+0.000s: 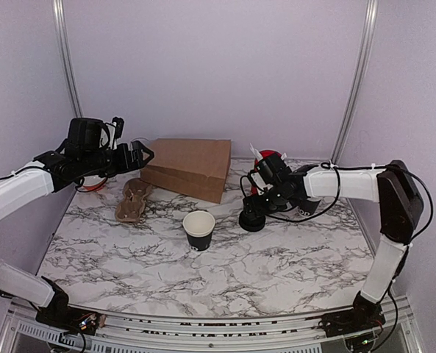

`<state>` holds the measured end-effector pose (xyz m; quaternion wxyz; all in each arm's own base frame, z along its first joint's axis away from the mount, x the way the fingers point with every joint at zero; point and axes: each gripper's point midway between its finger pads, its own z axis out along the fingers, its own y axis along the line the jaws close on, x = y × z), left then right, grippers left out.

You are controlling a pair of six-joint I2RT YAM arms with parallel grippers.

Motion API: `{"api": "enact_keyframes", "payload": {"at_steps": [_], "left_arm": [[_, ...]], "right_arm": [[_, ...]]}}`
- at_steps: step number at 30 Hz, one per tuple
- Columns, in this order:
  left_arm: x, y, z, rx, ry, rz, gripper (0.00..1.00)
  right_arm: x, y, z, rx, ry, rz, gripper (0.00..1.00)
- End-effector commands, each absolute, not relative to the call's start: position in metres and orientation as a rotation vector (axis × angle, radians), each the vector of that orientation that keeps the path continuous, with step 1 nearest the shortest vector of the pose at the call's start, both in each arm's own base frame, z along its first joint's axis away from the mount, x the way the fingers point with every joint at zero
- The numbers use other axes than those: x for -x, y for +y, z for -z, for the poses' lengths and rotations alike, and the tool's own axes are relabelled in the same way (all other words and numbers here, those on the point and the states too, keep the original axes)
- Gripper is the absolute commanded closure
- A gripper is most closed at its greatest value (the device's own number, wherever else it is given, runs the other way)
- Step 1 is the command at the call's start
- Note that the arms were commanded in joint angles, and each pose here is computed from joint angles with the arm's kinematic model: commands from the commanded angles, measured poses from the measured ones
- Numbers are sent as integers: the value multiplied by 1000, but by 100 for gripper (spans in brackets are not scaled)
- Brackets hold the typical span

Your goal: Pack the takeout coffee

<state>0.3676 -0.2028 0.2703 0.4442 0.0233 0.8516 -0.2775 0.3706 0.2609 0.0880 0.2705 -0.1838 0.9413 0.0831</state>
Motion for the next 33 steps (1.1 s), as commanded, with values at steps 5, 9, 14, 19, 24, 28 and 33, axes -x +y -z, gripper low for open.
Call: {"api": "enact_keyframes", "payload": {"at_steps": [5, 9, 14, 19, 24, 28, 33], "left_arm": [[-362, -184, -282, -80, 2067, 567, 1], [-359, -181, -282, -105, 2059, 550, 1], [-357, -179, -276, -110, 2062, 535, 1], [-358, -178, -281, -96, 2040, 538, 1], [-360, -174, -283, -138, 2039, 494, 1], [-362, -170, -282, -145, 2051, 467, 1], [-363, -164, -279, -134, 2055, 453, 1]], "right_arm": [[-388, 268, -88, 426, 2505, -215, 17], [-392, 274, -93, 389, 2500, -227, 18], [-397, 278, -92, 380, 2502, -238, 19], [-400, 289, -85, 396, 2522, -246, 19], [-400, 284, -81, 384, 2532, -136, 19], [-397, 279, -79, 371, 2540, -102, 19], [-394, 279, -79, 368, 2547, -107, 19]]}}
